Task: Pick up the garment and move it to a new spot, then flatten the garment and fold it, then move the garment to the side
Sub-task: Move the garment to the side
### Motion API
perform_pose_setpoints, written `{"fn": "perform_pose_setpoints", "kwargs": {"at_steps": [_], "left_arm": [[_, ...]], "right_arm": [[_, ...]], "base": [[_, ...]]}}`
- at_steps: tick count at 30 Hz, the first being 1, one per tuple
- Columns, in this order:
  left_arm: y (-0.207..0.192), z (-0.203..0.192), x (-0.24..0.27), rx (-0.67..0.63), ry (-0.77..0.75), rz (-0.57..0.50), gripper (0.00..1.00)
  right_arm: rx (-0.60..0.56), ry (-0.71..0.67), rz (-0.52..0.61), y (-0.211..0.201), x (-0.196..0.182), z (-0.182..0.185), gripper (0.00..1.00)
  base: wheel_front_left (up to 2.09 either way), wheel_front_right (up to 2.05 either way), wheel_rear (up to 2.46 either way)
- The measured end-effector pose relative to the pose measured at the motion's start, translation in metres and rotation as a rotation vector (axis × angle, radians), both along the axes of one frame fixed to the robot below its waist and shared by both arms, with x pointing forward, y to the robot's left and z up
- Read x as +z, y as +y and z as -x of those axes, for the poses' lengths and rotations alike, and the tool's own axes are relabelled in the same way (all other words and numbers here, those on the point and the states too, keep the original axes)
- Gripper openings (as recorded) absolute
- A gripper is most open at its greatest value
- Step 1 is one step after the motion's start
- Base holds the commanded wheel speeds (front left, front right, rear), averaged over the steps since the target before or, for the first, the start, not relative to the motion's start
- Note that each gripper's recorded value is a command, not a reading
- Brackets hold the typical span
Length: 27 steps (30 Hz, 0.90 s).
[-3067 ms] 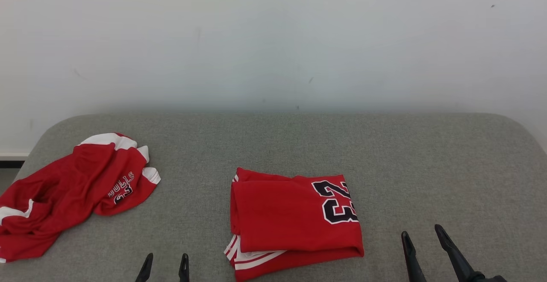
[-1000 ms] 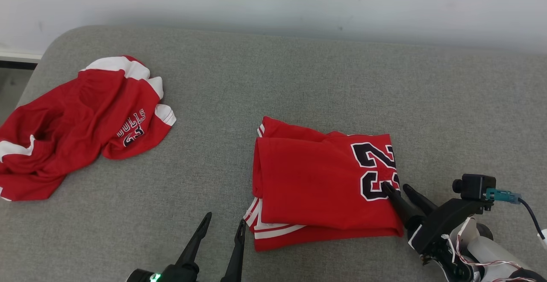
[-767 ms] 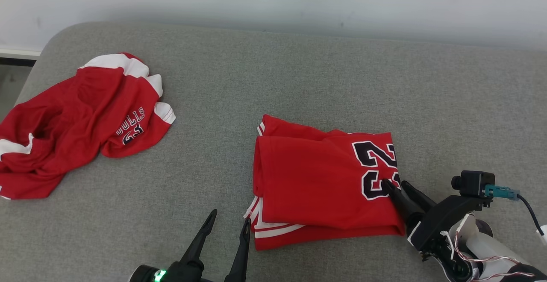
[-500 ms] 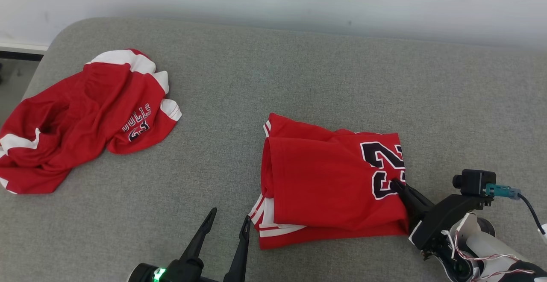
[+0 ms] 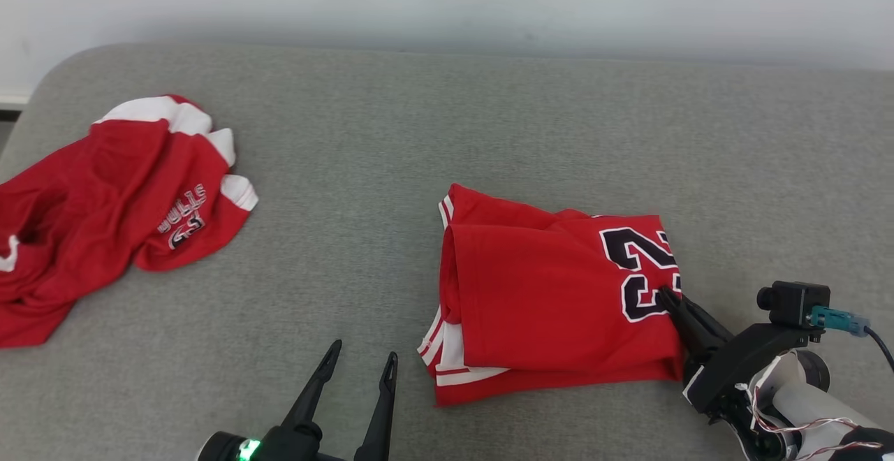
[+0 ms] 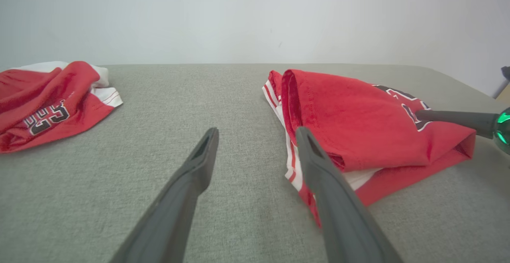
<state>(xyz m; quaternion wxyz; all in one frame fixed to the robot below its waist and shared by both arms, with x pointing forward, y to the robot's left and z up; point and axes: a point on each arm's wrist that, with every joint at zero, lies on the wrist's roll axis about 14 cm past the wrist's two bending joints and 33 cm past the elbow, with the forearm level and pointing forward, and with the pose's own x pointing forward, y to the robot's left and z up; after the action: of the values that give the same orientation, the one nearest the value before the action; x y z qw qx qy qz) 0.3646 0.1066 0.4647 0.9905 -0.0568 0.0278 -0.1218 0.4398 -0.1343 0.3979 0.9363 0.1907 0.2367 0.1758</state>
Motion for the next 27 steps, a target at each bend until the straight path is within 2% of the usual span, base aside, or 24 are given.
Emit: {"fn": "perform_pose_setpoints", "kwargs": {"at_steps": [14,27], "left_arm": [[-0.050,-0.026,-0.002,-0.181,-0.021,-0.002,1.00],[-0.107,-0.040,-0.012,-0.374,-0.023,0.005,1.00]], "right_arm": [[-0.212,-0.091,0.021,-0.074,0.023,0.012,0.00],[-0.357,-0.102,0.050,-0.119,0.026,0.050,0.00]], "base": [[0.00,0.00,0.00],[0.00,0.00,0.00]]}}
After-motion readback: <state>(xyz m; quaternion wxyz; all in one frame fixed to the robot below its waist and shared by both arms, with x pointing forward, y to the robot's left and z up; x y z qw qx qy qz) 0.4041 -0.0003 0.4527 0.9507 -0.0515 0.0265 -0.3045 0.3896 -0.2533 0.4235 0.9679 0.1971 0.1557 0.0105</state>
